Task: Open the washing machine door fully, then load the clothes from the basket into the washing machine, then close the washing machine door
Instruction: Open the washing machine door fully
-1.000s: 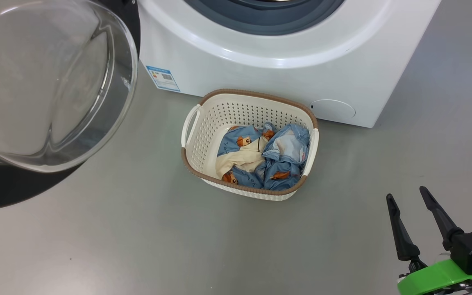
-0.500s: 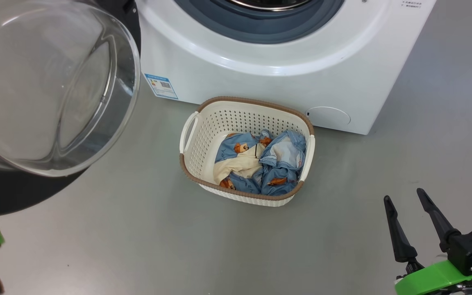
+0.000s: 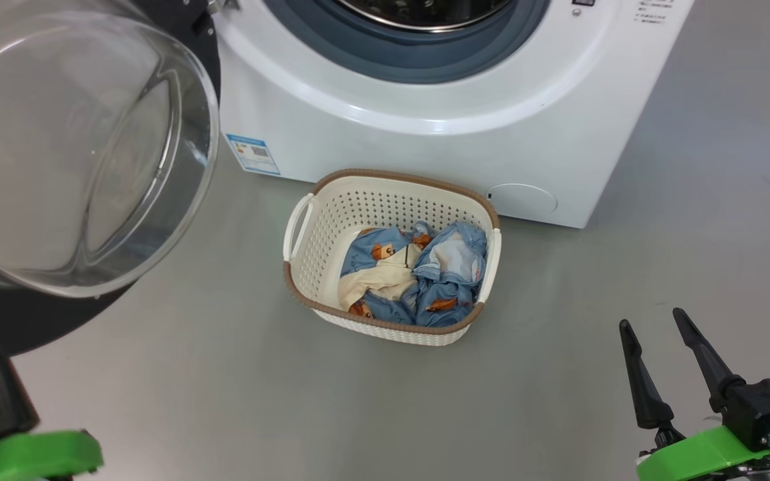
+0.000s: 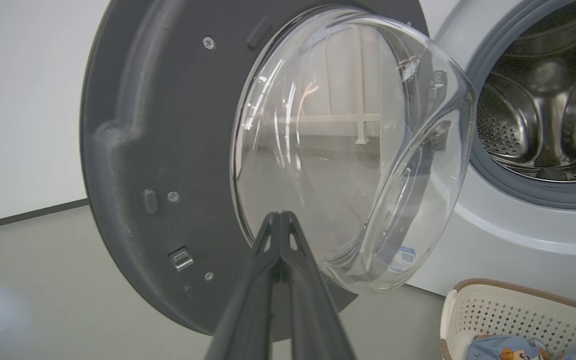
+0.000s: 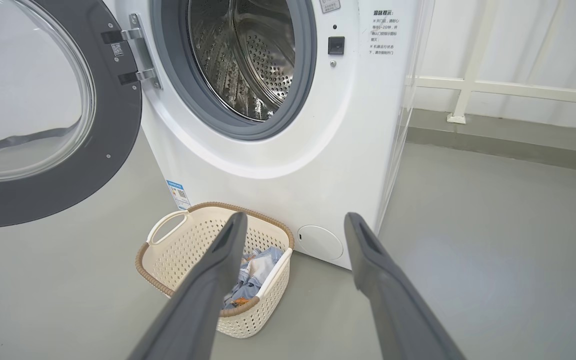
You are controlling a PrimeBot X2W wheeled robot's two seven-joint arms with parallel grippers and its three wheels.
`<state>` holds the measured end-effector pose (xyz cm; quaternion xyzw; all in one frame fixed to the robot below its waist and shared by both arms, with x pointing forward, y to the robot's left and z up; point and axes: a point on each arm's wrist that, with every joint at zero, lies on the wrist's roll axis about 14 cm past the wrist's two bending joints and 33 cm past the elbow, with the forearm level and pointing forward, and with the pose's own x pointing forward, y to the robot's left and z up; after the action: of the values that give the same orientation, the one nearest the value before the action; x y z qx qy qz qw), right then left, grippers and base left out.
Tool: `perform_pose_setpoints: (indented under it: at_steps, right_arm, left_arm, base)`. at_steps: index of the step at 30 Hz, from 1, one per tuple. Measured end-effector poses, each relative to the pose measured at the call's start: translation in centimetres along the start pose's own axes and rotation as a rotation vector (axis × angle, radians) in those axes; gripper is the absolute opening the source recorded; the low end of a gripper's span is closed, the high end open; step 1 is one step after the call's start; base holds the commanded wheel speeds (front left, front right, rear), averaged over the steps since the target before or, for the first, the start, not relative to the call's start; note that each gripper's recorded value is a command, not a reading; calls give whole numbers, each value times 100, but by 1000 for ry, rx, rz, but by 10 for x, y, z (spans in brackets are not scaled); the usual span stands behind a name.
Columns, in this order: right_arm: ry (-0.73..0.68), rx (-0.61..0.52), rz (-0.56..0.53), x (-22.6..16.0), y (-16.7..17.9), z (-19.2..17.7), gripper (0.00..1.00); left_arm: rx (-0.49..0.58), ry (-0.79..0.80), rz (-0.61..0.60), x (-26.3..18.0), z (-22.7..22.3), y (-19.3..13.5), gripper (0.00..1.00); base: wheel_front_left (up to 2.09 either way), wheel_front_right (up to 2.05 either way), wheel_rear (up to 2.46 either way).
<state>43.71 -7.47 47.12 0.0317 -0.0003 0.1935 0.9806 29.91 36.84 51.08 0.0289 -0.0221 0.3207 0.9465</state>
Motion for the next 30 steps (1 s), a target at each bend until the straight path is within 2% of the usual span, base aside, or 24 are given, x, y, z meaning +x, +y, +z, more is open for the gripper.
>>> perform_pose_setpoints:
  at_steps: [6,20,24,25,28,30]
  right_arm:
    - [-20,-5,-22,-7,-5,8,100]
    - [-63,14,-110,-30,-24,24,100]
    - [-75,7,-141,-38,-32,29,100]
    - [-77,5,-148,-40,-34,30,100]
    - [-86,-1,-169,-47,-39,35,100]
    - [-91,-5,-181,-51,-42,37,100]
  left_arm:
    - [-25,-5,-106,-23,2,-36,0]
    - [-81,50,-455,-52,-2,-144,0]
    - [-88,69,-509,-57,-5,-160,43]
    - [-90,70,-517,-57,-6,-163,76]
    - [-96,78,-540,-59,-8,-171,100]
    - [-103,86,-553,-61,-10,-176,100]
  base:
    - [0,0,0]
    - [0,0,0]
    - [0,0,0]
    - [0,0,0]
    - [0,0,0]
    - [0,0,0]
